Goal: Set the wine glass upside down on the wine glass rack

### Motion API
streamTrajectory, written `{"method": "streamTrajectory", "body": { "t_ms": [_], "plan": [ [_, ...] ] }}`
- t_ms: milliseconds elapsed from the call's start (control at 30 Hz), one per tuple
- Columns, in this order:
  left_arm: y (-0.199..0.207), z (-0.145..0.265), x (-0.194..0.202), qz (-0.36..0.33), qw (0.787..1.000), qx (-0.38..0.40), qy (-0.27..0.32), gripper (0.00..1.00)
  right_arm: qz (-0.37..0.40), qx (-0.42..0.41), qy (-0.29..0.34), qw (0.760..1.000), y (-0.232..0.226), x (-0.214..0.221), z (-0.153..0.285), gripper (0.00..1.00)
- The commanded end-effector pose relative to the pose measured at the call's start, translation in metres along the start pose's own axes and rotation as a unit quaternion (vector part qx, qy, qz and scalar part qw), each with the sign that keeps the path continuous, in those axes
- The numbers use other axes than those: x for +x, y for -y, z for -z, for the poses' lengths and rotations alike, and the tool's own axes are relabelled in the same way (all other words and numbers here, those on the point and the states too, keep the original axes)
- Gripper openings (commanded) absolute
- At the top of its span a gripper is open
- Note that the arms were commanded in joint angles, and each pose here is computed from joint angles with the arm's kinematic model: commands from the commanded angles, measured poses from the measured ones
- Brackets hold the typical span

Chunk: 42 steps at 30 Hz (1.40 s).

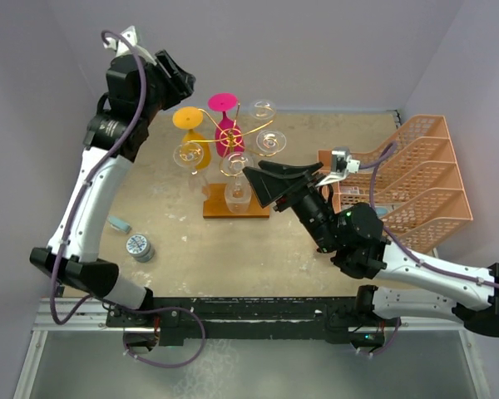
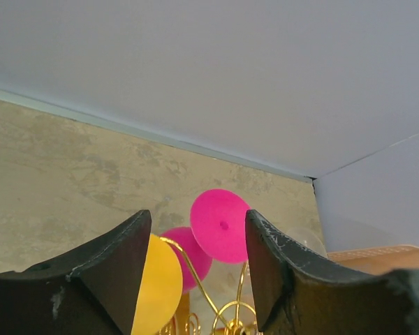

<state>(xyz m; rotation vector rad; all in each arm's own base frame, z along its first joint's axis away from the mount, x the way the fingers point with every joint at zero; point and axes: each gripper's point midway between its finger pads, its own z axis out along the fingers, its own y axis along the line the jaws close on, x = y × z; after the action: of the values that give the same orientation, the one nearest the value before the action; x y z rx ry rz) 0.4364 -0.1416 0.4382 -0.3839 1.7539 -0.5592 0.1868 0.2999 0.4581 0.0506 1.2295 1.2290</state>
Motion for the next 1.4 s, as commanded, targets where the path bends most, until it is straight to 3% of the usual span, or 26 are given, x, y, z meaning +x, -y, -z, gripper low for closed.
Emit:
{"method": "streamTrajectory", "body": {
  "t_ms": [0,267,367,500,800,1167,1367],
  "plan": [
    [0.014,0.068,-0.048,-0.056,0.996,0.035,0.062,0.55,-0.041,0.064,0.014,0.997,0.01,-0.025,0.004,0.67],
    [-0.061,0.128,0.005,-0.099,0.993,-0.04,0.043,0.56,-0.055,0.18,0.032,0.982,0.058,-0.045,0.041,0.69],
    [-0.097,0.146,0.027,-0.092,0.991,-0.094,0.037,0.57,-0.051,0.204,0.034,0.977,0.069,-0.05,0.052,0.7],
    [-0.116,0.171,0.046,-0.088,0.991,-0.094,0.041,0.58,-0.025,0.213,0.034,0.976,0.075,-0.059,0.063,0.71],
    [-0.128,0.234,0.021,-0.083,0.982,-0.079,0.148,0.61,0.013,0.223,0.057,0.973,0.083,-0.089,0.082,0.73],
    [-0.131,0.267,-0.002,-0.096,0.972,-0.088,0.193,0.63,-0.005,0.187,0.131,0.974,0.07,-0.149,0.106,0.73],
    [-0.128,0.276,-0.007,-0.094,0.971,-0.078,0.207,0.64,-0.011,0.178,0.148,0.973,0.066,-0.16,0.108,0.73]
  ]
}}
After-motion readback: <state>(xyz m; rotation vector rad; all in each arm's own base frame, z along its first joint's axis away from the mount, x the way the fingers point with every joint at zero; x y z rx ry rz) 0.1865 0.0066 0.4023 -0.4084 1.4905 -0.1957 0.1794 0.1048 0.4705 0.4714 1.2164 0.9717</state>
